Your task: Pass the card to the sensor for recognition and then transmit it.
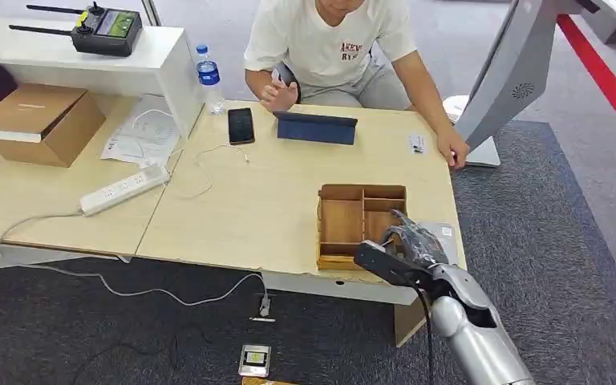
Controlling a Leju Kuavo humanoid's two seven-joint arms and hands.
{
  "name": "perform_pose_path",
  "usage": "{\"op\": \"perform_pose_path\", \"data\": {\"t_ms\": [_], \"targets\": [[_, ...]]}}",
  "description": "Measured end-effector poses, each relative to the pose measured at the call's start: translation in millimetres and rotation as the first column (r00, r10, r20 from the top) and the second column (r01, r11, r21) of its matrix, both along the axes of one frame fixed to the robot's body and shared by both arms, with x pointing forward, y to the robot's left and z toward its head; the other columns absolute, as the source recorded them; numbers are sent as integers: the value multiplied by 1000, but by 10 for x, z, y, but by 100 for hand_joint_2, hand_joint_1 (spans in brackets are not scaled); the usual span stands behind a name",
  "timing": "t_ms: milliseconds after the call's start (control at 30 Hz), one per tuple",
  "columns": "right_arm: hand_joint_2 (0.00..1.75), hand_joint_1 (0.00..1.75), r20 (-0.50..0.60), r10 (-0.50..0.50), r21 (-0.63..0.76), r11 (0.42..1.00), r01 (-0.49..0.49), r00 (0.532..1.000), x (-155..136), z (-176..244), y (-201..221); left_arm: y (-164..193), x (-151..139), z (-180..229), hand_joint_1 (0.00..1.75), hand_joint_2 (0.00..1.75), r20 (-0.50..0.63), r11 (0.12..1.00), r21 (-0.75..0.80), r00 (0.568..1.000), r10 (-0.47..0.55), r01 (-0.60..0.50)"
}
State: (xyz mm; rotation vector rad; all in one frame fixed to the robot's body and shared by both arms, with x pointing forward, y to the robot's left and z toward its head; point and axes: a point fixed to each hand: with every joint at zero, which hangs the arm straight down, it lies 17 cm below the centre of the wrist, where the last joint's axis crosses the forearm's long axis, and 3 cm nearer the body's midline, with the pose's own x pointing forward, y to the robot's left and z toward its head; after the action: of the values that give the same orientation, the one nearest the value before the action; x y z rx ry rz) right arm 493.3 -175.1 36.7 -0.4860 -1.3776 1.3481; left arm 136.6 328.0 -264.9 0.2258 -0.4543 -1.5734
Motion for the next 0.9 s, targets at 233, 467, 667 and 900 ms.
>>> {"op": "perform_pose_path", "data": {"t_ms": [233,467,667,900], "targets": [[175,89,1,-7,-4,1000,7,1000,17,-11,-9,0,0,0,0,0,0,1000,0,1000,0,0],[175,101,2,-12,-8,1000,12,1000,19,-25,-17,-3,-4,-1,0,0,-2,1000,0,1000,-2,2],[175,175,12,-16,-8,1000,16,1000,31,-19,-15,-10,-9,-2,0,0,-3,1000,-2,1000,-6,6],[175,175,60,-38,7,999,38,997,136,122,-69,-21,-13,-1,0,0,-4,1000,-8,1000,-8,8]]}}
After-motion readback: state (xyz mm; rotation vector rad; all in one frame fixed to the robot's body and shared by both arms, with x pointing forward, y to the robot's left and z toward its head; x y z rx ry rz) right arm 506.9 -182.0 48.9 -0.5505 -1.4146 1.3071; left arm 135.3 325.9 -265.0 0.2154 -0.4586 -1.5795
